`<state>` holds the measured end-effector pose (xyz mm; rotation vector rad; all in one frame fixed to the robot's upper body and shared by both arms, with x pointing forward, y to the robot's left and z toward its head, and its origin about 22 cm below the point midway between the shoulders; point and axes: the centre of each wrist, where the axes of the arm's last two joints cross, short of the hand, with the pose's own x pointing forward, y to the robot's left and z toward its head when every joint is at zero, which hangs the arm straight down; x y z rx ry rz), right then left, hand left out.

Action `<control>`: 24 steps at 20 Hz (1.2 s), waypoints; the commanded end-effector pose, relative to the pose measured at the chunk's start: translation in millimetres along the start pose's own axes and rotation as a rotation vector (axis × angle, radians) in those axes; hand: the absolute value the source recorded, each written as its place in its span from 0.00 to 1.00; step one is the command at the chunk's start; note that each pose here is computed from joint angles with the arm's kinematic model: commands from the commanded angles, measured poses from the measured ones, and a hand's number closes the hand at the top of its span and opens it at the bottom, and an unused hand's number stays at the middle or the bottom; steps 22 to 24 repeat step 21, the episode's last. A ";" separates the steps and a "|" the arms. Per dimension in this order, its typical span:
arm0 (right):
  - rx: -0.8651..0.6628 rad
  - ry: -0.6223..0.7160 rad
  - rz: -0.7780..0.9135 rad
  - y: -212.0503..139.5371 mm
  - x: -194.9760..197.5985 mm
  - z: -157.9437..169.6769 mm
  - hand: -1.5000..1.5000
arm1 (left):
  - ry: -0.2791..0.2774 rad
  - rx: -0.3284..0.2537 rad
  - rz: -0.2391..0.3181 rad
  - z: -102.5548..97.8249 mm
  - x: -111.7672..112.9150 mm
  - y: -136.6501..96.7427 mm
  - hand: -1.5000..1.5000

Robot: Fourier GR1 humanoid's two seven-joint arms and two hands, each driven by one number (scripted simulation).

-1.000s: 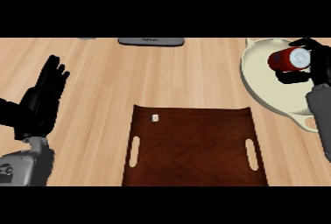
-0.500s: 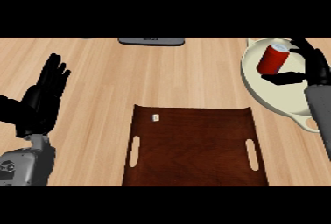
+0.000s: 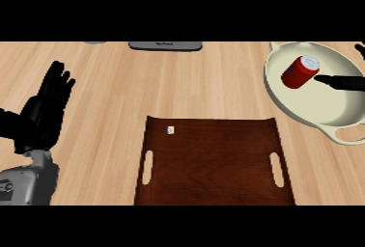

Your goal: Pick the can from the tray and place it in the pot

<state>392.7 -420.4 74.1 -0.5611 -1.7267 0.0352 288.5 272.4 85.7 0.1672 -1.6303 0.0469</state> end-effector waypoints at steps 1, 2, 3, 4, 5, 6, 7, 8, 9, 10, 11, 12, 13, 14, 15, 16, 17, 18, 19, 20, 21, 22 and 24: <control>-0.022 0.020 -0.057 -56.7 -15.2 16.7 0.00 | 0.008 -0.010 0.017 2.0 1.8 -6.0 0.50; -0.028 0.004 -0.052 -61.6 0.3 5.1 0.00 | -0.002 0.000 -0.001 -0.7 4.7 -1.0 0.50; -0.045 0.009 -0.086 -64.3 -8.3 12.1 0.00 | 0.003 0.006 -0.010 7.0 6.4 -7.8 0.50; -0.031 -0.008 -0.068 -74.2 -3.5 10.4 0.00 | -0.007 -0.013 0.004 8.4 -3.9 -9.2 0.50; -0.021 -0.014 -0.096 -86.1 -21.4 28.2 0.00 | -0.005 0.004 0.003 2.2 2.3 8.5 0.50; -0.010 0.000 -0.068 -110.0 -6.5 22.8 0.00 | -0.001 0.011 0.002 5.2 2.4 1.8 0.50; -0.011 0.020 -0.083 -95.0 -10.1 20.8 0.00 | -0.010 0.002 0.009 -8.9 13.1 0.3 0.50; 0.009 0.014 -0.085 -117.6 -8.6 27.1 0.00 | -0.003 0.011 -0.006 13.1 -10.8 6.2 0.50; -0.022 -0.002 -0.103 -115.6 -25.0 40.5 0.00 | 0.000 0.000 -0.014 -2.7 1.0 4.2 0.50; 0.005 0.011 -0.094 -123.9 -24.7 43.5 0.00 | 0.005 0.014 -0.004 -3.9 6.9 2.7 0.50; 0.010 0.019 -0.077 -125.7 -17.8 37.9 0.00 | -0.028 0.016 -0.007 -4.2 8.4 11.6 0.50; 0.009 0.004 -0.092 -116.5 -21.5 37.7 0.00 | 0.009 -0.015 -0.005 8.7 8.8 0.9 0.50; 0.011 0.009 -0.080 -134.9 -12.4 36.8 0.00 | -0.003 -0.006 0.007 -1.9 1.6 -8.3 0.50; 0.019 -0.006 -0.075 -141.8 -23.5 50.0 0.00 | -0.004 0.007 -0.011 -0.8 15.1 8.4 0.50; 0.024 0.016 -0.081 -147.8 -12.2 42.4 0.00 | -0.005 0.008 0.006 -3.1 15.5 13.0 0.50; 0.017 0.004 -0.067 -148.1 -22.6 52.1 0.00 | 0.006 0.001 0.003 0.9 -1.9 0.7 0.50; 0.029 0.002 -0.056 -153.6 -15.0 47.7 0.00 | 0.003 -0.013 0.004 1.7 15.5 2.6 0.50; 0.017 0.002 -0.066 -154.4 -24.6 57.0 0.00 | -0.003 0.007 -0.001 6.1 9.0 1.7 0.50; 0.036 0.012 -0.061 -145.9 -24.2 52.5 0.00 | 0.011 -0.028 -0.004 6.4 1.3 -12.4 0.50; 0.027 0.013 -0.089 -148.5 -12.8 43.1 0.00 | 0.005 0.001 -0.001 2.5 5.9 14.9 0.50; 0.031 0.004 -0.071 -158.4 -29.1 63.5 0.00 | -0.005 -0.004 0.007 0.5 9.4 -8.1 0.50; 0.031 0.004 -0.071 -158.4 -29.1 63.5 0.00 | -0.005 -0.004 0.007 0.5 9.4 -8.1 0.50; 0.031 0.004 -0.071 -158.4 -29.1 63.5 0.00 | -0.005 -0.004 0.007 0.5 9.4 -8.1 0.50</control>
